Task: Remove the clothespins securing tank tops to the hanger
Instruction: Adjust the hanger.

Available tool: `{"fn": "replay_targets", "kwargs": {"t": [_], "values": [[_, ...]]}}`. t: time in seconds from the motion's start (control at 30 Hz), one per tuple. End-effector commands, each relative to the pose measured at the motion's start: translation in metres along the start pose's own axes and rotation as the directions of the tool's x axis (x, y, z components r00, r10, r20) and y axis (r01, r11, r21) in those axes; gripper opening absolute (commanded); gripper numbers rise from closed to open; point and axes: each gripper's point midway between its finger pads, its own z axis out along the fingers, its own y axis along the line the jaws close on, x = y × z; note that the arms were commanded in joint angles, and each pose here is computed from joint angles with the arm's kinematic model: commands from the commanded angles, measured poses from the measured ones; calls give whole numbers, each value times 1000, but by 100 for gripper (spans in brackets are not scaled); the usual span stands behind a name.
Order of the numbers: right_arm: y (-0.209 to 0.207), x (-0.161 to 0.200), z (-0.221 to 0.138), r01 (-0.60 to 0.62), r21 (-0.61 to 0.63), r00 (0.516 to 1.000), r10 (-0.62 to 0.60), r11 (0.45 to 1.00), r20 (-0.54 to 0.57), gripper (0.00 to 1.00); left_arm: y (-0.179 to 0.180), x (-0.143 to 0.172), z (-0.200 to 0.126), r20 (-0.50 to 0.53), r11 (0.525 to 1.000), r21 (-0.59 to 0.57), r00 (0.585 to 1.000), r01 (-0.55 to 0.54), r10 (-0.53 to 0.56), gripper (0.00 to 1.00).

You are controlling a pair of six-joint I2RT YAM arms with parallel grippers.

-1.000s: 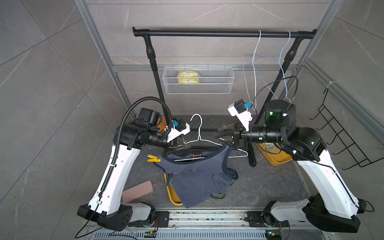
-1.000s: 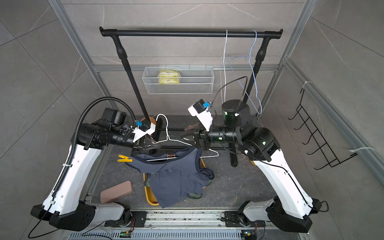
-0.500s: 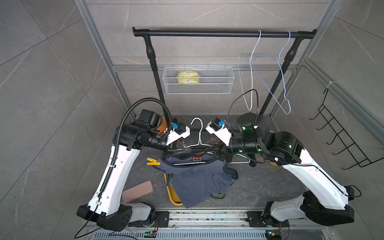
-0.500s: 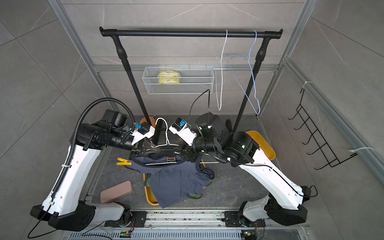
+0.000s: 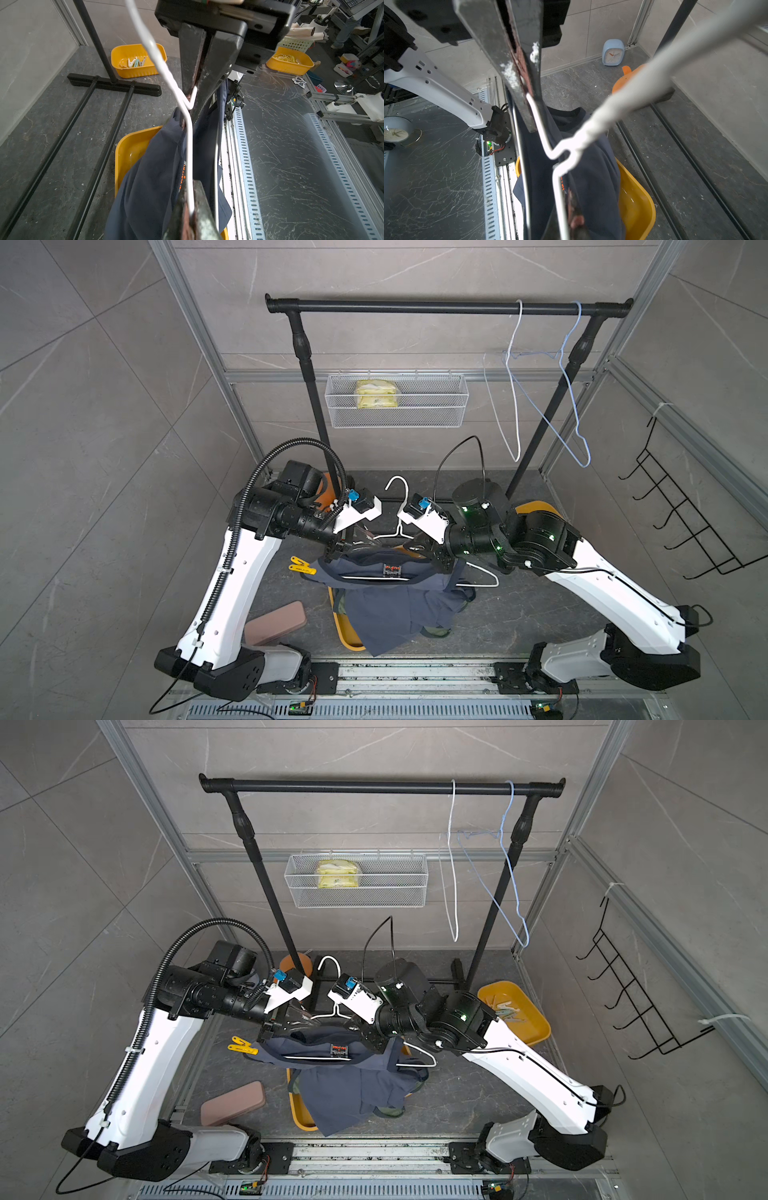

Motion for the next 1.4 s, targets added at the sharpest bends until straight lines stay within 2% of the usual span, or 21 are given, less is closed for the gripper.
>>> {"fn": "replay_targets", "kwargs": {"t": [0.0, 0.03, 0.13, 0.23, 0.3, 0.37, 0.4, 0.57, 0.7, 0.87, 1.1, 1.37], "values": [[-6, -7, -6, 18, 45, 997, -21, 999, 74, 0, -9, -11, -2, 34, 998, 18, 998, -56, 56, 0], [-7, -7, -8, 19, 53, 996, -24, 998, 85, 0, -8, -10, -2, 25, 998, 10, 998, -62, 61, 0], [-10, -5, -19, 30, 89, 993, -39, 996, 110, 0, -6, -10, -7, -3, 996, -25, 996, -86, 86, 10], [-12, -1, -31, 45, 120, 992, -59, 992, 111, 0, -11, -15, -15, -23, 992, -42, 993, -117, 116, 34], [-13, 1, -39, 51, 141, 991, -67, 989, 114, 0, -15, -19, -20, -33, 990, -49, 991, -135, 133, 56], [-13, 4, -43, 54, 147, 990, -72, 988, 118, 0, -15, -22, -25, -40, 987, -67, 989, -145, 142, 67], [-13, 6, -45, 56, 150, 990, -74, 987, 118, 0, -15, -24, -27, -43, 985, -79, 988, -154, 150, 70], [-14, 20, -60, 64, 189, 990, -86, 980, 110, 0, -4, -16, -32, -120, 972, -146, 979, -183, 166, 75], [-18, 31, -80, 60, 240, 989, -89, 969, 114, 0, -8, -6, -33, -177, 974, -114, 968, -198, 176, 77], [-17, 34, -107, 26, 276, 983, -74, 961, 166, 0, 6, 16, -31, -287, 978, -107, 948, -177, 140, 77], [-20, 48, -127, -8, 319, 984, -49, 948, 172, 0, 12, 31, -30, -342, 973, -119, 928, -198, 147, 75], [-21, 53, -138, -11, 339, 987, -44, 941, 155, 0, 4, 24, -30, -306, 975, -100, 939, -196, 157, 70]]}}
